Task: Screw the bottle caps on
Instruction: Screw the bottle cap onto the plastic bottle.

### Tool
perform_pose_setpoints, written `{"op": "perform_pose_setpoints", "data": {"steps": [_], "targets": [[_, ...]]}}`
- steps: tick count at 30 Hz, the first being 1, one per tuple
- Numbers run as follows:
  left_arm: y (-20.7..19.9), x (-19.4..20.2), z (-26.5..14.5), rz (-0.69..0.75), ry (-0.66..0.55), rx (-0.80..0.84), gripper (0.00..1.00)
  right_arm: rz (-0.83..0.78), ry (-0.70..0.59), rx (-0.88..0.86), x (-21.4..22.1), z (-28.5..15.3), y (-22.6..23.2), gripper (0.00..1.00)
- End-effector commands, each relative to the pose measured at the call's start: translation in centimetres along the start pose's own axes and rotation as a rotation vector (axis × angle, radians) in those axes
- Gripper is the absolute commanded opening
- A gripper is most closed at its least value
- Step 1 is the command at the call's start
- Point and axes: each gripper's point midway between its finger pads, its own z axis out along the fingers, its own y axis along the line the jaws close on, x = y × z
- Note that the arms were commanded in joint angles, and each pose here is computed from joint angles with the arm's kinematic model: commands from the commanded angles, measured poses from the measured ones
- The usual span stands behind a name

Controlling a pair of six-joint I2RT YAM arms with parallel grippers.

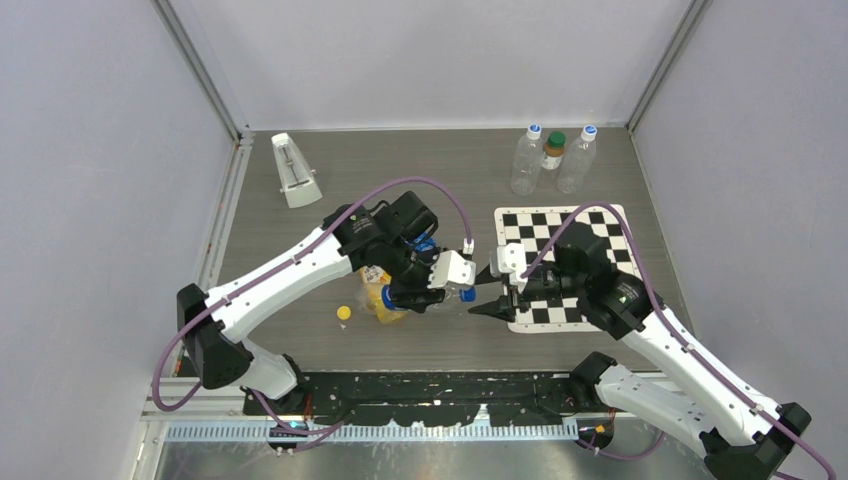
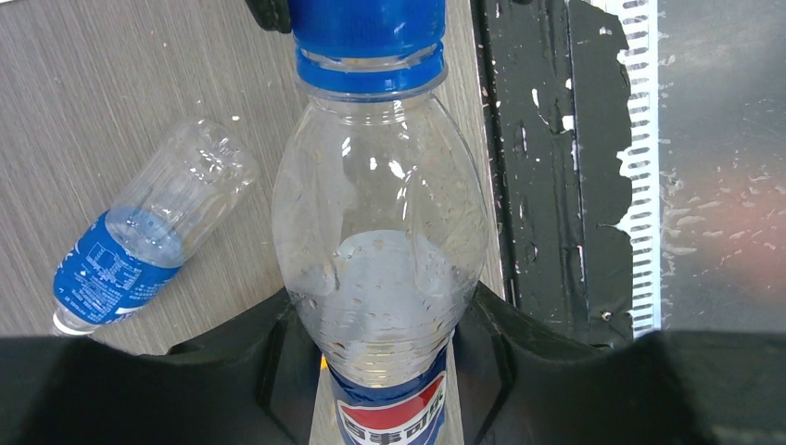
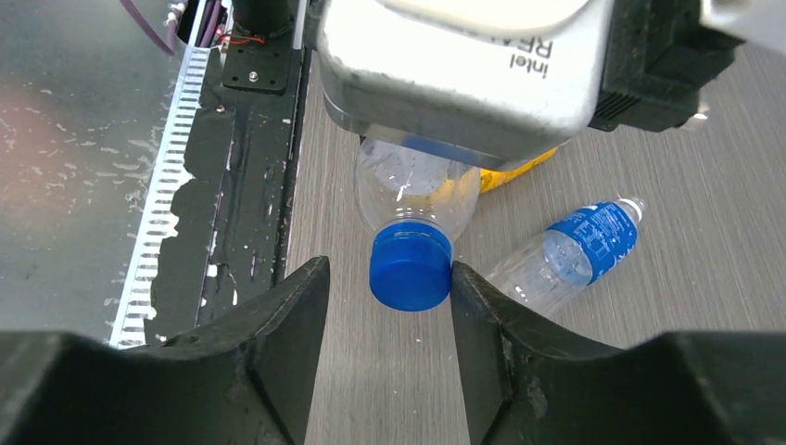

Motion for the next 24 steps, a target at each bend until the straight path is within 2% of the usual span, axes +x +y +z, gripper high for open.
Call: {"op": "perform_pose_setpoints", "data": {"steps": [1,5,8,11,13,14,16,19,24], "targets": [[-0.3,-1.8,-1.7,0.035,-0.069,-0.009,0.0,-0.065,-0.014,0.019,-1.5,-0.3,-0.5,0.54],[-0.3,-1.8,-1.7,0.033,-0.071,-0.007,0.0,-0.062,-0.002,0.024,-1.3,-0.3,-0.6,0.45],[0.0,-1.9,-1.8,0.033,-0.071,-0.022,0.0,-0.051,0.001,0.026,-1.2,-0.2,-0.7,0.31],[0.8,-2.0,-1.9,0.027,-0.066,-0.068,0.0,-0.005,-0.007,0.033,-1.6,0.0,-0.9,0.11],[1.7,-1.9,-2.0,0.025,-0.064,-0.122,0.0,0.061,-0.009,0.048,-1.9,0.3,-1.3,0.03],[2.2,-1.9,-2.1,0.027,-0.064,-0.16,0.0,0.1,-0.003,0.054,-1.7,0.5,-1.5,0.02],[3.4,-1.8,-2.4,0.043,-0.059,-0.256,0.0,0.268,-0.006,0.094,-2.0,0.9,-2.1,0.01],[5.0,-1.9,-3.1,0.099,-0.057,-0.425,0.0,0.501,-0.022,0.253,-2.2,1.3,-4.8,0.01],[6.6,-1.9,-4.8,0.157,-0.073,-0.626,0.0,1.041,-0.106,0.531,-1.9,1.0,-8.2,0.0]]}}
